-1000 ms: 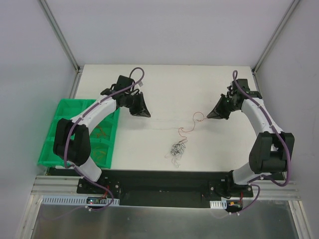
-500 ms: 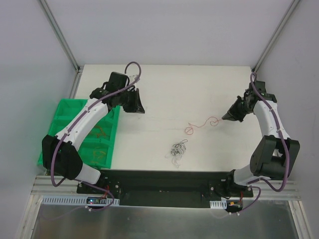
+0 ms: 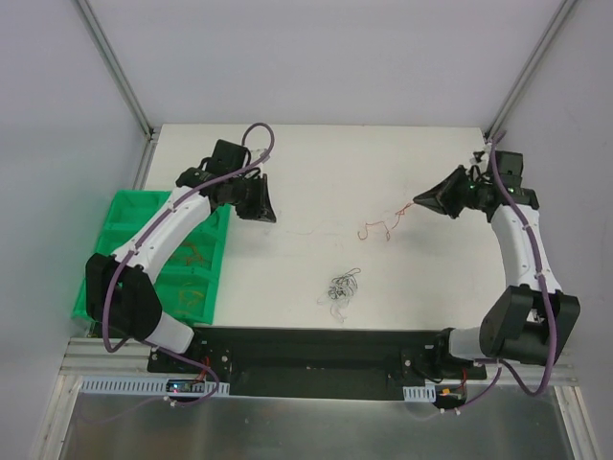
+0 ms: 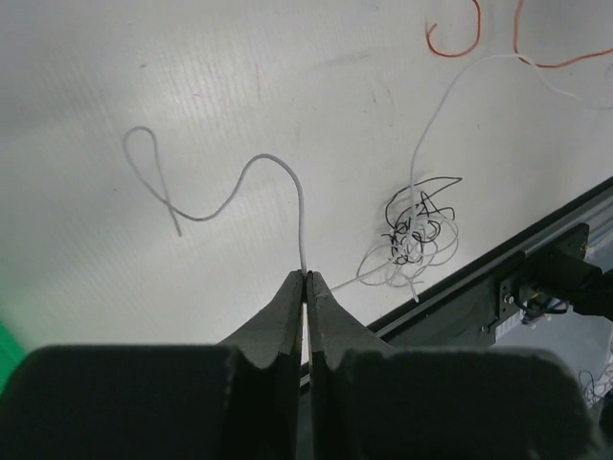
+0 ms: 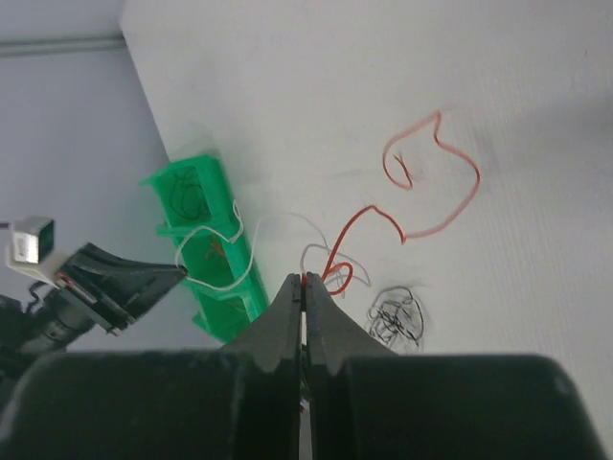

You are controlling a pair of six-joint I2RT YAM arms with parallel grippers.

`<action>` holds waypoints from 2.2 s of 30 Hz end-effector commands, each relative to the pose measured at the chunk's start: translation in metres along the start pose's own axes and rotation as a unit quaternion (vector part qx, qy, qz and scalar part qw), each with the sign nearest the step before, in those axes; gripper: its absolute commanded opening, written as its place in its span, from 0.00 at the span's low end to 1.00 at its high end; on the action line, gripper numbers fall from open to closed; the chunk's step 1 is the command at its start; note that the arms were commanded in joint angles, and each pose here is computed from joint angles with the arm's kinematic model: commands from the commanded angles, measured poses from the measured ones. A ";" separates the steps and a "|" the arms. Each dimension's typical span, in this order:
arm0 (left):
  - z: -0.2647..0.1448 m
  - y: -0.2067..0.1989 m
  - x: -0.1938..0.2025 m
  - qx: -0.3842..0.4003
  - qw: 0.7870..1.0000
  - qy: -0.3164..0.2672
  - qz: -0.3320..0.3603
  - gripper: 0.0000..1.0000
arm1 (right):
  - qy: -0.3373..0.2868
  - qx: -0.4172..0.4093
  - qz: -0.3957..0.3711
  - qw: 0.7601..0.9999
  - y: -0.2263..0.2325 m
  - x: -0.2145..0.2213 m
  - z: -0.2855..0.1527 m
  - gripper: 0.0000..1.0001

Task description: Untangle the cables

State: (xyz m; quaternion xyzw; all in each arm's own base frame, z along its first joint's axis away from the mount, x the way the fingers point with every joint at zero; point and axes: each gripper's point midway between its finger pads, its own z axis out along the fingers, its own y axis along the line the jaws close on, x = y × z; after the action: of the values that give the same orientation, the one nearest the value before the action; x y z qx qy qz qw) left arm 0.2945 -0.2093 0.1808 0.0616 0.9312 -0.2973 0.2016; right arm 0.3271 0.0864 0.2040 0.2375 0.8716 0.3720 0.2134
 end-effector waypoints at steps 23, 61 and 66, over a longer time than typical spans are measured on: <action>-0.207 -0.014 -0.080 -0.145 0.927 -0.346 0.025 0.00 | -0.045 0.353 -0.012 0.934 -0.135 -0.041 -0.052 0.00; -0.326 -0.019 -0.129 -0.206 0.839 -0.495 -0.093 0.00 | 0.091 0.261 -0.160 0.948 -0.073 0.033 0.024 0.00; -0.312 0.001 -0.124 -0.220 0.842 -0.478 -0.119 0.00 | 0.110 0.242 -0.158 0.951 -0.071 0.052 0.024 0.00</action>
State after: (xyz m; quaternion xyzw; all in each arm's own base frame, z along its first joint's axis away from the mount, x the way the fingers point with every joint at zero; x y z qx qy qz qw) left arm 0.3097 -0.0397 0.4624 -0.2220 0.7701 -0.1019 0.5893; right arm 0.2958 0.0788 0.1230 0.1070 0.9809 0.1120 0.1178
